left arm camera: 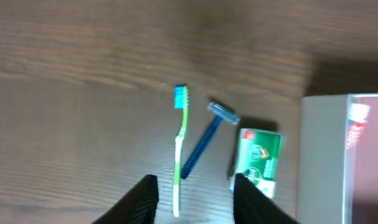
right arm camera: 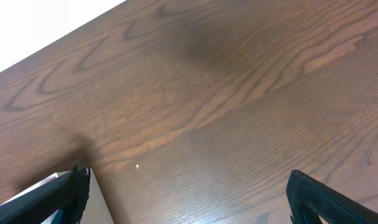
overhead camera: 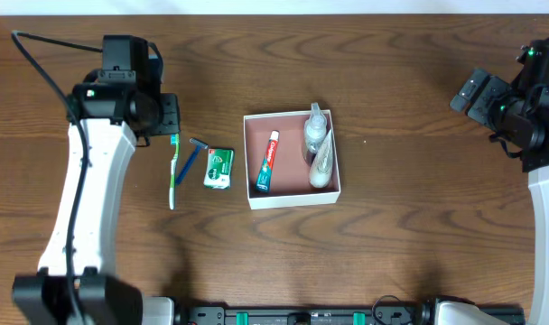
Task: Pack container
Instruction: 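Return the left gripper and grasp the green toothbrush, then carry the toothbrush into the box and release it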
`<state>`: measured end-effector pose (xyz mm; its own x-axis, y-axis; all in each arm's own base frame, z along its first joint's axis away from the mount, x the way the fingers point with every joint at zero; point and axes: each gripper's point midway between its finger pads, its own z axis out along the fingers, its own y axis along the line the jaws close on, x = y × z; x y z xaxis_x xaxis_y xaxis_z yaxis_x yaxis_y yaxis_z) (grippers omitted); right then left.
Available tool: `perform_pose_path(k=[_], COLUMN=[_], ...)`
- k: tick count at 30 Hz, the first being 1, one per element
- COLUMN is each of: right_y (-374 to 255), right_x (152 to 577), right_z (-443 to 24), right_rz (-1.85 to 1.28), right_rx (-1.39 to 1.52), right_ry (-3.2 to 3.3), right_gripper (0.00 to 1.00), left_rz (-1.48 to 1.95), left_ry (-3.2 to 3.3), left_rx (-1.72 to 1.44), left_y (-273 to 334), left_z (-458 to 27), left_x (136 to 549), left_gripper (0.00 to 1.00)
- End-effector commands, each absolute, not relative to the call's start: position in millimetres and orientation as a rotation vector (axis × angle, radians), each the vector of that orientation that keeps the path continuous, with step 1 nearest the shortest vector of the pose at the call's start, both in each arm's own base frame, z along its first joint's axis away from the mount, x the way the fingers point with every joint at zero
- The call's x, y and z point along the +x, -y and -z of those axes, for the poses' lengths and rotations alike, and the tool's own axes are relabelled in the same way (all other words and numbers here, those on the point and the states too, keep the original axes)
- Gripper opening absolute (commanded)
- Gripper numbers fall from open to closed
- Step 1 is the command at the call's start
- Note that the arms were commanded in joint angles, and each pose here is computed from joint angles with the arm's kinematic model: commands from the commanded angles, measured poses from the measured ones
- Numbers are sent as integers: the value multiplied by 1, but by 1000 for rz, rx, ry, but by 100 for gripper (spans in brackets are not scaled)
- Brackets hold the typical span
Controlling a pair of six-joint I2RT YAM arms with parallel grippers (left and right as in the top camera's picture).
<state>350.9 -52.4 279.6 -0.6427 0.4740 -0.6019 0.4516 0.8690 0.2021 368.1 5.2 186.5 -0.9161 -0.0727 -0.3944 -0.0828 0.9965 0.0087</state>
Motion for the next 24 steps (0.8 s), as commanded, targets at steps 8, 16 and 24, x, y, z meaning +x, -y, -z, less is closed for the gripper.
perform_pose_path(k=[8,16,24], right_y=[54,54,54], right_x=[352,352,352], right_z=[-283,-283,-283], right_rz=[-48,-48,-48], right_rx=[682,682,682], right_ry=[-2349,-2349,-2349], right_gripper=[99,99,99], left_rz=[-100,-104,-104], left_ry=[-3077,-3116,-3169], left_rx=[-101,-82,-120], left_y=[-18,-23,-33], left_z=[-54,-18,3], left_x=[364,373,367], left_gripper=[46,46,46])
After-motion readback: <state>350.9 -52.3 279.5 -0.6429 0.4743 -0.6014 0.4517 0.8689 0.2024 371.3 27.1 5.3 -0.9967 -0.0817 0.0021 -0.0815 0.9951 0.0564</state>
